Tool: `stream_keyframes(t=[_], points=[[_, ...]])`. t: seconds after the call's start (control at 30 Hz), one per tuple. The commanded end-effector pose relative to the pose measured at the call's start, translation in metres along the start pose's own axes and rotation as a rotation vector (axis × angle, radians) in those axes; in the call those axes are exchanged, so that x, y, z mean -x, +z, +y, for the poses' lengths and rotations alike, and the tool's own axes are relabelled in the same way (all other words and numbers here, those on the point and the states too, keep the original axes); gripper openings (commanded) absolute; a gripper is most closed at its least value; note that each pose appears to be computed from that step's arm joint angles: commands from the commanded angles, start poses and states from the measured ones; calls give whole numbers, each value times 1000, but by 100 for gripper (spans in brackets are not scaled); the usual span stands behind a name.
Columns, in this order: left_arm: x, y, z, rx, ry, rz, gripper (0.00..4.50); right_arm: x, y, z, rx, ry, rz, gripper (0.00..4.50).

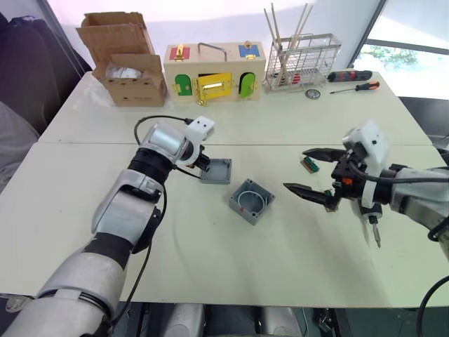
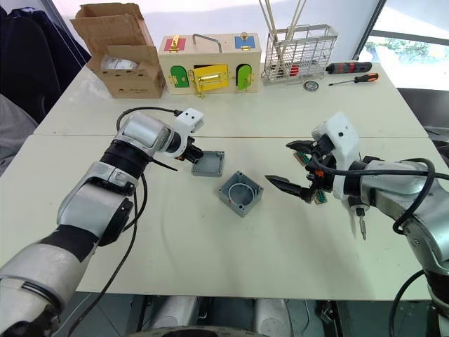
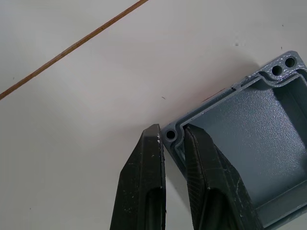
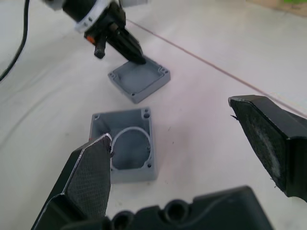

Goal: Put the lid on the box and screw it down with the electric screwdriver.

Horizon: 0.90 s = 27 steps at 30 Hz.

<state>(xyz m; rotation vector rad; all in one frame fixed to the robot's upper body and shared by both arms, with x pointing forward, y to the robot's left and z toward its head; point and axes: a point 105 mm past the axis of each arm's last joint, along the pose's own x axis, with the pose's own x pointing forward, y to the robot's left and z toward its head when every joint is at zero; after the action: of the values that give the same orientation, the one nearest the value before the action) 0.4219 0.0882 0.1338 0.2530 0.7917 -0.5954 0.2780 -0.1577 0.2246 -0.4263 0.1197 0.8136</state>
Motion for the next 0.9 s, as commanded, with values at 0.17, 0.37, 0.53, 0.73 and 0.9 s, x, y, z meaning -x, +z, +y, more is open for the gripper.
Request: stream_keyframes(t=[0.17,0.37,0.53,0.73,0.9], points=[[52,55,31,-101,119,-497,1,-14,45,-22,-287,-60,-368,450],[114,79,6,-263,1,-949,1,-42,53,-41,-541,-65,-456,450],[130,81,-9,-380,37,-1068,1,-69,58,-24,-495,47,-413,450],[134,81,-26,-465,18,-1083,1,-77,60,-20,-482,107,-407,450],[135,79,-37,-519,-4,-1082,1,-75,64,-20,-490,141,-419,450]])
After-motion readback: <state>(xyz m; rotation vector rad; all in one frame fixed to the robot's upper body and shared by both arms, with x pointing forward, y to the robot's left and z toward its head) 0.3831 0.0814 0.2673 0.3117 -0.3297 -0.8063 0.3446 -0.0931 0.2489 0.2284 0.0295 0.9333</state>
